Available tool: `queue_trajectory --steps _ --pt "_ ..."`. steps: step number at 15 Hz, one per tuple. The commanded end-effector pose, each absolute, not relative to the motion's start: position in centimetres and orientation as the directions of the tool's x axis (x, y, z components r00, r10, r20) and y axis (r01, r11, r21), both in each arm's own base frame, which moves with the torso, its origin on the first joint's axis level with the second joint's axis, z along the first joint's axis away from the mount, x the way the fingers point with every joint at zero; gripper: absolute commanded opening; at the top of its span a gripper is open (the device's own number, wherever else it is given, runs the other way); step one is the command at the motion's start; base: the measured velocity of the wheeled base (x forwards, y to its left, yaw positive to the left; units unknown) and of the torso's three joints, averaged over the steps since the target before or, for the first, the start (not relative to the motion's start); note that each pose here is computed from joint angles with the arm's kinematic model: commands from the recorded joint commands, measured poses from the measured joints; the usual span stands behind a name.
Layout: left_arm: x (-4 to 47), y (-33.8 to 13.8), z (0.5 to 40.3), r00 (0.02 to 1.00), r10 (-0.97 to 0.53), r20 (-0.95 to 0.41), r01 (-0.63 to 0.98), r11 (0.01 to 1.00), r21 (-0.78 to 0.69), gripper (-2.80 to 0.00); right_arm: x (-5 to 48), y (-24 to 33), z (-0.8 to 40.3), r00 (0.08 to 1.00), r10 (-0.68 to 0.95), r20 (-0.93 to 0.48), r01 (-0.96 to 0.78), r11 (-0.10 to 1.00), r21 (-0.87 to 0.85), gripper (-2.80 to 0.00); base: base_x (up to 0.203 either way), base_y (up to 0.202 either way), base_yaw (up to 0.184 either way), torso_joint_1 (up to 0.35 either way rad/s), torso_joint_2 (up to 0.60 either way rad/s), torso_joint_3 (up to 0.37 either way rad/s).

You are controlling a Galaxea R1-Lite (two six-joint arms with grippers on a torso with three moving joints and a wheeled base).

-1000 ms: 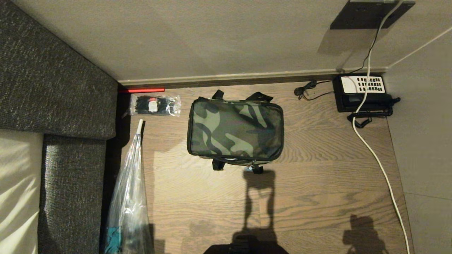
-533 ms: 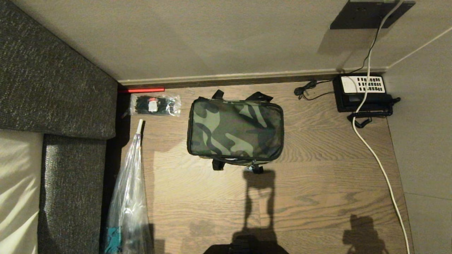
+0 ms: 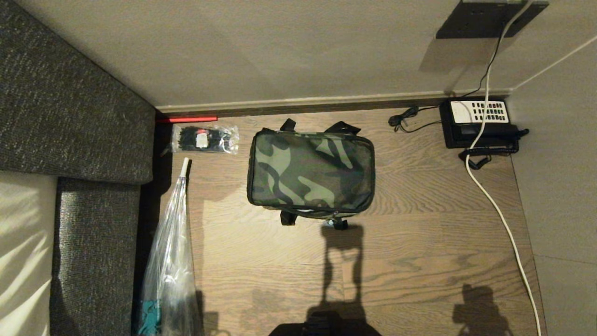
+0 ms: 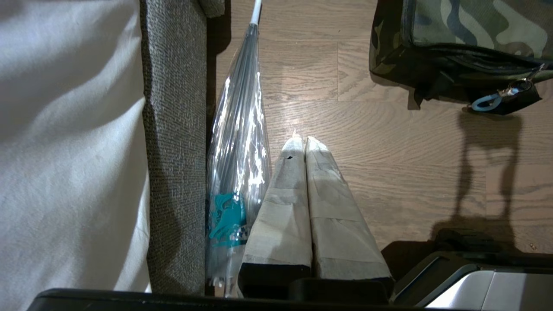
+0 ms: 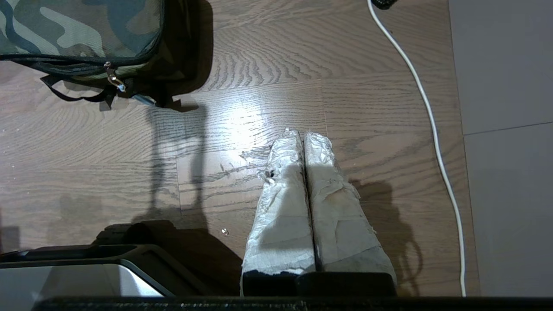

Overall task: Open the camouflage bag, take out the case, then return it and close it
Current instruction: Open the top of the storage box

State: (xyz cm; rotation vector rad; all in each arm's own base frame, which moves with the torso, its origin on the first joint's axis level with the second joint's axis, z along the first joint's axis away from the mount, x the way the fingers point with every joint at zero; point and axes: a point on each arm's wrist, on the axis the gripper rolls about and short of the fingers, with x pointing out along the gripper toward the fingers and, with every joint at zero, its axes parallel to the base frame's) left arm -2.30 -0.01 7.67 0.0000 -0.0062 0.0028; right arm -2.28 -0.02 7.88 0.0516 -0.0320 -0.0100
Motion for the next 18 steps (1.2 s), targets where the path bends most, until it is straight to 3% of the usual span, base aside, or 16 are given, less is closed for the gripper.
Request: queue_trajectory --steps 1,18 --pt "-2.28 -0.01 7.60 1.000 0.003 0.005 -0.003 1.000 0.000 -2.80 -2.33 -0.02 7.45 0.999 -0.011 0.038 0.009 0.999 0.052 -2.80 0.000 0.000 0.000 0.000 0.00 0.000" --pt "-2.31 0.00 7.62 1.000 0.004 0.005 -0.004 1.000 0.000 -2.80 -2.33 -0.02 7.45 0.999 -0.011 0.038 0.009 0.999 0.052 -2.80 0.000 0.000 0.000 0.001 0.00 -0.010"
